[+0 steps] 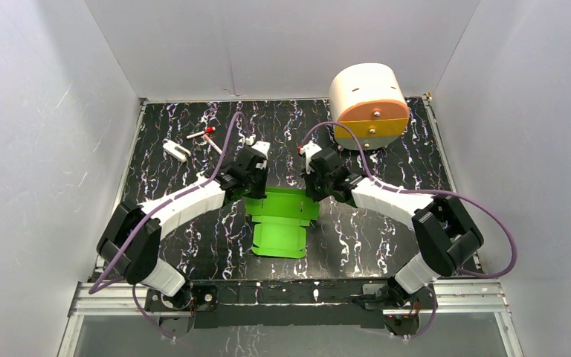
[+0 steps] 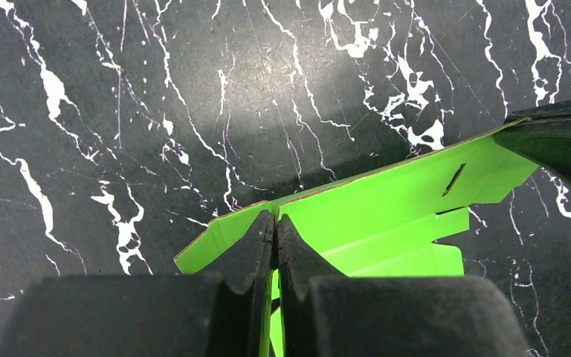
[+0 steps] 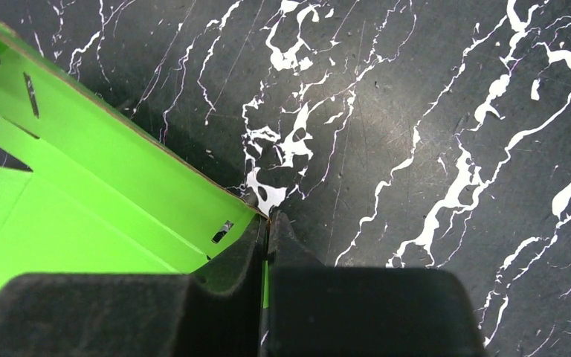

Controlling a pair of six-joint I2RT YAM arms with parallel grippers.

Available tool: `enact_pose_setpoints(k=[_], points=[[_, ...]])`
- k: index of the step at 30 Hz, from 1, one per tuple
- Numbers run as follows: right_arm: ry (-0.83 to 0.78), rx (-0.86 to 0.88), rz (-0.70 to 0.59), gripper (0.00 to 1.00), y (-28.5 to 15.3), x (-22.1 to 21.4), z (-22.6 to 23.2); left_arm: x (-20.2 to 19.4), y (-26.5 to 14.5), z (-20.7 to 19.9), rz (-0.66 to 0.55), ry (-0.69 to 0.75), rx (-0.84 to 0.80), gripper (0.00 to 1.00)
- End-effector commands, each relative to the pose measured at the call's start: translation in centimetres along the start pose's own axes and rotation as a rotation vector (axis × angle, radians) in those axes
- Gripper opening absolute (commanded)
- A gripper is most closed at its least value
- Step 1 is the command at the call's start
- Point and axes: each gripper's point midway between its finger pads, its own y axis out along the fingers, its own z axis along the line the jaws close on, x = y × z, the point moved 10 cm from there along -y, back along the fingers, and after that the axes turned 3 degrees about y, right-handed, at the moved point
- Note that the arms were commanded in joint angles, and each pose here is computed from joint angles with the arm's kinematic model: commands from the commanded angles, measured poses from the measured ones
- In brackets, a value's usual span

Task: Fold the paper box

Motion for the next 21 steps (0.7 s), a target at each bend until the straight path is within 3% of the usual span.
enact_pose_setpoints(k=[1, 6, 14, 21], points=[[0.056, -0.035, -0.092, 0.08, 0.1, 2.8, 0.8, 0.2, -1.4, -0.2, -0.092, -0.116, 0.013, 0.00], [-0.011, 0.021, -0.109, 0.13, 0.1, 2.4, 1.9, -0.1, -1.8, 0.1, -0.149, -0.129, 0.017, 0.00], [0.047, 0.012, -0.175, 0.15, -0.7, 1.2, 1.7, -1.9, -1.1, 0.2, -0.248, -0.156, -0.023, 0.00], [-0.106, 0.006, -0.234, 0.39, -2.6, 0.2, 0.8, -3.0, -1.1, 0.9, -0.287, -0.060, -0.029, 0.00]])
